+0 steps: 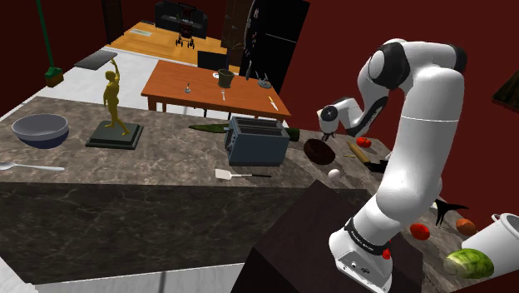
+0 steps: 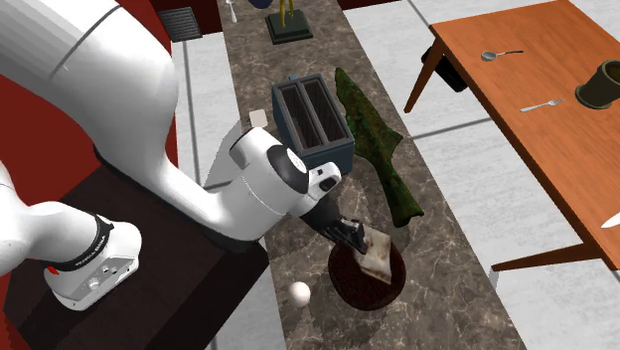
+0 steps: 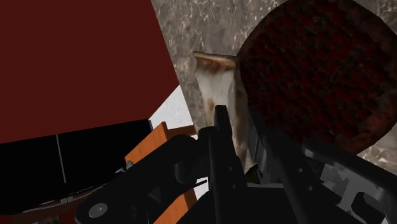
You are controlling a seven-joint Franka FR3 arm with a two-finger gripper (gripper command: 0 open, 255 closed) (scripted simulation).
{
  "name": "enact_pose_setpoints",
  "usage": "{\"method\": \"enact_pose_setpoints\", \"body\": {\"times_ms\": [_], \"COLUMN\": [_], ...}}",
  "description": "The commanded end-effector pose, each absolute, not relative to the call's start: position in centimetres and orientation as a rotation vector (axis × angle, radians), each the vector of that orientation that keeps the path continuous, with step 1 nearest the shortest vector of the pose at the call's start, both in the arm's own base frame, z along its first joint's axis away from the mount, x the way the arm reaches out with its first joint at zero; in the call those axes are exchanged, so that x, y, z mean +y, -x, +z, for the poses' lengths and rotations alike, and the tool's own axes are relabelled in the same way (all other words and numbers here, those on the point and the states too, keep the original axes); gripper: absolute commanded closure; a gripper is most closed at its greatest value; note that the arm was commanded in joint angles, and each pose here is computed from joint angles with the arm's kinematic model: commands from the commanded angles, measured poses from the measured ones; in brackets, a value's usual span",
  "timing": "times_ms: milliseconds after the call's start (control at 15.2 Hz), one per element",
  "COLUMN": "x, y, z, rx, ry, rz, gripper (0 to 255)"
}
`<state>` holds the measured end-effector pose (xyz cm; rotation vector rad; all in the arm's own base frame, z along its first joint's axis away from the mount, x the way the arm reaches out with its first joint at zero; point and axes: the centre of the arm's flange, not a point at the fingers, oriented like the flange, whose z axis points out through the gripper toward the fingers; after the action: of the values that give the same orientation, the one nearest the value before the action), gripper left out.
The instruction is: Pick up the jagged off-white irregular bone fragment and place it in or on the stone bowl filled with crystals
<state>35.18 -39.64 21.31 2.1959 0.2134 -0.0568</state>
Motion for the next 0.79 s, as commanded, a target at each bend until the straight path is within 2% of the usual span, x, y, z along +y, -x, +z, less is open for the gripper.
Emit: {"method": "enact_pose_setpoints", "body": {"times_ms": [0, 726], "x": [-41.0, -41.0], "y": [-34.5, -34.5], "z": [20.9, 15.1], "rx": [0.216, 0.216], "ry": [-2.197, -2.197], "rz": [-0.057, -0.057], "gripper": [255, 255]}}
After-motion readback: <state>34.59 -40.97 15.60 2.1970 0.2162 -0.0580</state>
